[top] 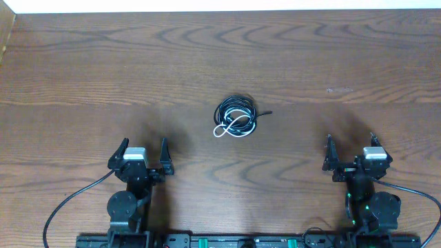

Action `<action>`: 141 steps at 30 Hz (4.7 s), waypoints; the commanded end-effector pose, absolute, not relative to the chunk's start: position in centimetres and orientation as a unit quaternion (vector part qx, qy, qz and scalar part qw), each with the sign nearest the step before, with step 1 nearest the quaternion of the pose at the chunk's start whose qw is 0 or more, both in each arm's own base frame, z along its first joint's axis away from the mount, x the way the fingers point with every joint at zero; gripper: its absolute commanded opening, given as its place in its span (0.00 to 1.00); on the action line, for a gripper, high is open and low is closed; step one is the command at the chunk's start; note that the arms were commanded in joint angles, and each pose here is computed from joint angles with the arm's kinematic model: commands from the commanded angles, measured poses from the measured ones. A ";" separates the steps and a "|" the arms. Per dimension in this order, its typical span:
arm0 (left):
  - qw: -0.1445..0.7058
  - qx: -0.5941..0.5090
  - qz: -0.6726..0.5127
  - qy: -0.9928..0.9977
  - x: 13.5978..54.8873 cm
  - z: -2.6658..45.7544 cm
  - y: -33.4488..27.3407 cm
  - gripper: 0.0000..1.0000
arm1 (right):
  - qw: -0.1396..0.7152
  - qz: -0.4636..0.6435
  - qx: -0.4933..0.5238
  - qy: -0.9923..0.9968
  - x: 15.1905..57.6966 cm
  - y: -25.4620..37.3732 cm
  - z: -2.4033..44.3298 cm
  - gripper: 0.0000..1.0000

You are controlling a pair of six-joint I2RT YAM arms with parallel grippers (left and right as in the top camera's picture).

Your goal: Untangle cables

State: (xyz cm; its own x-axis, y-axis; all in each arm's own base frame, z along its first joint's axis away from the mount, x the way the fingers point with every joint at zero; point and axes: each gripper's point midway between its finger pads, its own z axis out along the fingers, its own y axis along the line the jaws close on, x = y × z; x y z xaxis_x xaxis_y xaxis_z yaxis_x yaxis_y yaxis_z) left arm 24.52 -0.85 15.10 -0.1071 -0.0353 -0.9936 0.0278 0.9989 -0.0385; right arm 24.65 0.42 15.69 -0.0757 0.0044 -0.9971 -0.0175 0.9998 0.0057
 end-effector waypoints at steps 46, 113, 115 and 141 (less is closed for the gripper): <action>0.649 -0.007 -0.006 0.761 24.4 13.6 -0.3 0.98 | 0.679 -0.002 -0.004 0.734 24.6 0.1 15.6 0.99; 0.682 0.008 -0.116 0.722 24.3 16.8 -3.4 0.98 | 0.474 0.231 -0.150 0.836 26.9 9.2 33.9 0.99; 0.695 0.005 -0.134 0.707 23.9 19.0 -3.7 0.98 | 0.424 0.292 -0.164 0.841 26.8 11.0 32.8 0.99; 0.166 -0.036 -0.287 0.943 28.4 16.5 -10.1 0.98 | 0.188 0.262 -0.089 0.942 33.3 17.8 19.7 0.72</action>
